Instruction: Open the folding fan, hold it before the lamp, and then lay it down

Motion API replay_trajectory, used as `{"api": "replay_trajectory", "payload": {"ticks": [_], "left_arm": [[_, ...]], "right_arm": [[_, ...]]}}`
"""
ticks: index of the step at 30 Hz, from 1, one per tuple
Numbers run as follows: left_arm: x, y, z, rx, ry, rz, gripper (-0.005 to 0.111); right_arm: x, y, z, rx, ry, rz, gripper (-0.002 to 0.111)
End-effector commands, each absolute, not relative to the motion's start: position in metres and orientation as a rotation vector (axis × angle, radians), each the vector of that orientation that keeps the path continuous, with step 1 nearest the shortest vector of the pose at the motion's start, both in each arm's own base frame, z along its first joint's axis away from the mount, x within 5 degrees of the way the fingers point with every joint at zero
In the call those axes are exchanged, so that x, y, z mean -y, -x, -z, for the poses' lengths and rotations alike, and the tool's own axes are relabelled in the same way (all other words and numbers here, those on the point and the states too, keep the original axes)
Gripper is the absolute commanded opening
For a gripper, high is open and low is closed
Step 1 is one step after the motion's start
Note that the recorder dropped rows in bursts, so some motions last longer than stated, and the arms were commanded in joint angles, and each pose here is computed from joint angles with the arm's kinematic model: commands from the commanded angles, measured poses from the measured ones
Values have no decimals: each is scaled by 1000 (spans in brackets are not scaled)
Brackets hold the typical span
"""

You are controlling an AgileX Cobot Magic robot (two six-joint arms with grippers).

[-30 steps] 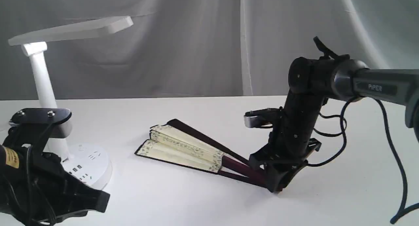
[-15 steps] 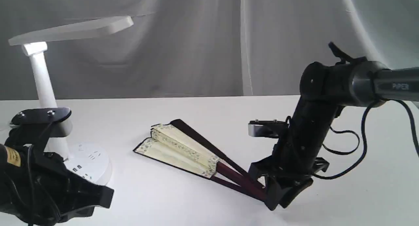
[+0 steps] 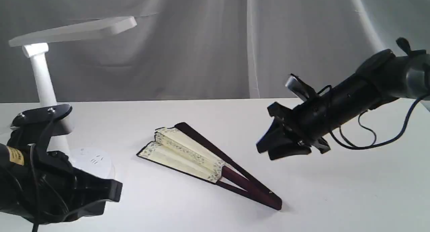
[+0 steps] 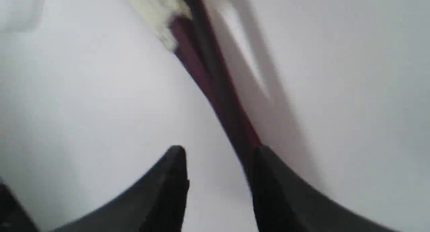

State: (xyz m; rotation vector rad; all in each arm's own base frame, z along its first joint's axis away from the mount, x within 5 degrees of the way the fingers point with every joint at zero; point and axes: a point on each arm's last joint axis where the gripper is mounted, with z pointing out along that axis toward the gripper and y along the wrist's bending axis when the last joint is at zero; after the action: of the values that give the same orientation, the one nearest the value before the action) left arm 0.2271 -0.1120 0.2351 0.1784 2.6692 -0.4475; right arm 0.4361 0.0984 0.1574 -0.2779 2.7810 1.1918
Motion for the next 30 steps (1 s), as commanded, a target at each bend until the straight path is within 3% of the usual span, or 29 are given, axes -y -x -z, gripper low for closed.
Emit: {"api": "replay_trajectory", "payload": {"ticks": [1,18,30], "left_arm": [[115,-229,-238,-2647,-158,474,0],[115,-229,-238,-2647,-158,474,0],[115,-229,-238,-2647,-158,474,0]], "right_arm": [[-103,-451,-155,-2586,225,-1415,41],[-117,-489,-85,-2469,62,-1503,43],[-161,-479,-74,-2514,192,-1418,43]]}}
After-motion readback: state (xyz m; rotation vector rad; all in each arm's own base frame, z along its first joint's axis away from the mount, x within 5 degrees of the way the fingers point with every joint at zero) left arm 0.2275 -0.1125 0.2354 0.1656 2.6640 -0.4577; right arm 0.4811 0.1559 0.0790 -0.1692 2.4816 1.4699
